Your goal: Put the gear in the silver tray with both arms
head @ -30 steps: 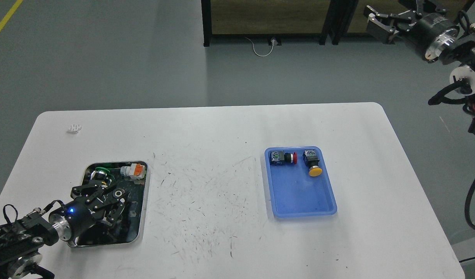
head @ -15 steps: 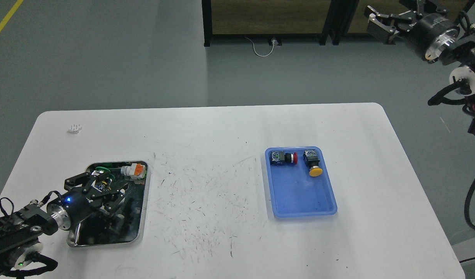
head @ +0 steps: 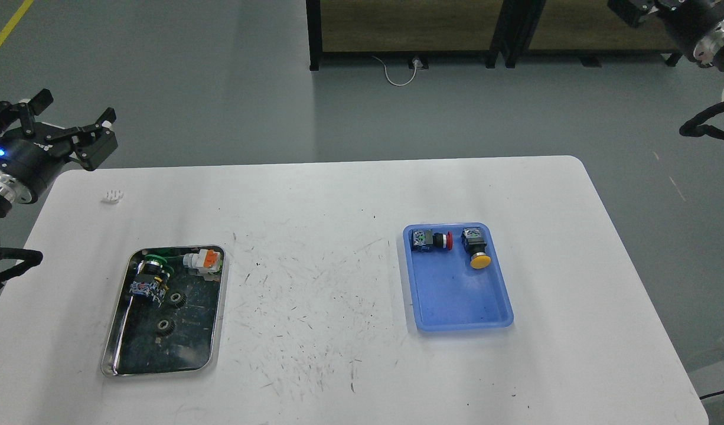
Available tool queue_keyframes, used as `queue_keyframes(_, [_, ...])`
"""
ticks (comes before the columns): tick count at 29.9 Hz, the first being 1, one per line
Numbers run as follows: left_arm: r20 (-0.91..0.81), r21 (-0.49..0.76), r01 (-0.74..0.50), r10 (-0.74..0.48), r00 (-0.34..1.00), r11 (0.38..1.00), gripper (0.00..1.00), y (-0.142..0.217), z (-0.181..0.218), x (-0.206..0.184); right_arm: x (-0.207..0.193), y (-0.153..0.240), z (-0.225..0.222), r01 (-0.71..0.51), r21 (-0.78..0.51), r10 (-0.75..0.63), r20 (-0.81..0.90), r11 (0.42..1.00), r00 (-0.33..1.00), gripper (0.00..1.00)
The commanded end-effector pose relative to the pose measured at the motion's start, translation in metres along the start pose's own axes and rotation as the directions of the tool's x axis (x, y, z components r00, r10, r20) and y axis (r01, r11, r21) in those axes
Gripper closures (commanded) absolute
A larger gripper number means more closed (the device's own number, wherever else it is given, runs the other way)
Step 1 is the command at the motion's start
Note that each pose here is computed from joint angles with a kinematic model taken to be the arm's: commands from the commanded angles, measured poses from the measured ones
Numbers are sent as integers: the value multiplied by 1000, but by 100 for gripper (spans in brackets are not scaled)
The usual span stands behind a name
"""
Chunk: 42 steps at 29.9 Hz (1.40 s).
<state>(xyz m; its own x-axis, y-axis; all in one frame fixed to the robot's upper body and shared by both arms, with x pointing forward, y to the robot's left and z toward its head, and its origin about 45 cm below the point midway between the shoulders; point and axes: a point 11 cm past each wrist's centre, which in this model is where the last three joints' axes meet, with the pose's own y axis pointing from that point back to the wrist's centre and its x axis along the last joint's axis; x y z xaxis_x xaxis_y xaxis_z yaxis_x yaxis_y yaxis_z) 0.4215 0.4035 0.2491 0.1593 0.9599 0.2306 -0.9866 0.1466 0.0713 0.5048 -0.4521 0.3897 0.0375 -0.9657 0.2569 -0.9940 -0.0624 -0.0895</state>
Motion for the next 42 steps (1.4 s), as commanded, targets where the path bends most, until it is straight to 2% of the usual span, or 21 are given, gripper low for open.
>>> queue_keyframes(1, [-6, -34, -19, 19, 1000, 999, 2, -8, 34, 13, 2, 0, -1, -52, 16, 52, 3, 999, 999, 0])
queue_keyframes(7, [-156, 124, -23, 42, 987, 992, 2, -25, 70, 25, 2, 6, -10, -15, 37, 15, -7, 999, 1000, 0])
queue_keyframes(10, [-158, 171, -19, 47, 986, 985, 2, -30, 84, 29, 5, 6, -8, -26, 18, 26, -4, 1000, 1000, 0])
queue_keyframes(15, [-93, 126, -38, 50, 994, 991, 2, -43, 119, 35, -1, 0, 11, -60, -80, 64, 36, 995, 997, 0])
queue_keyframes(18, [-91, 81, -46, 54, 994, 996, 2, -46, 134, 37, -1, -3, 13, -110, -80, 116, 77, 991, 990, 0])
queue_keyframes(25, [-119, 44, -63, 68, 991, 997, 2, -46, 143, 41, -9, -9, 6, -140, -41, 145, 132, 989, 981, 0])
queue_keyframes(30, [-123, 48, -86, 92, 988, 995, 2, -46, 139, 44, -4, -9, 5, -188, -49, 192, 100, 981, 976, 0])
queue_keyframes(42, [-151, 11, -96, 96, 984, 995, 2, -49, 153, 42, -2, -6, -12, -158, -7, 158, 89, 987, 983, 0])
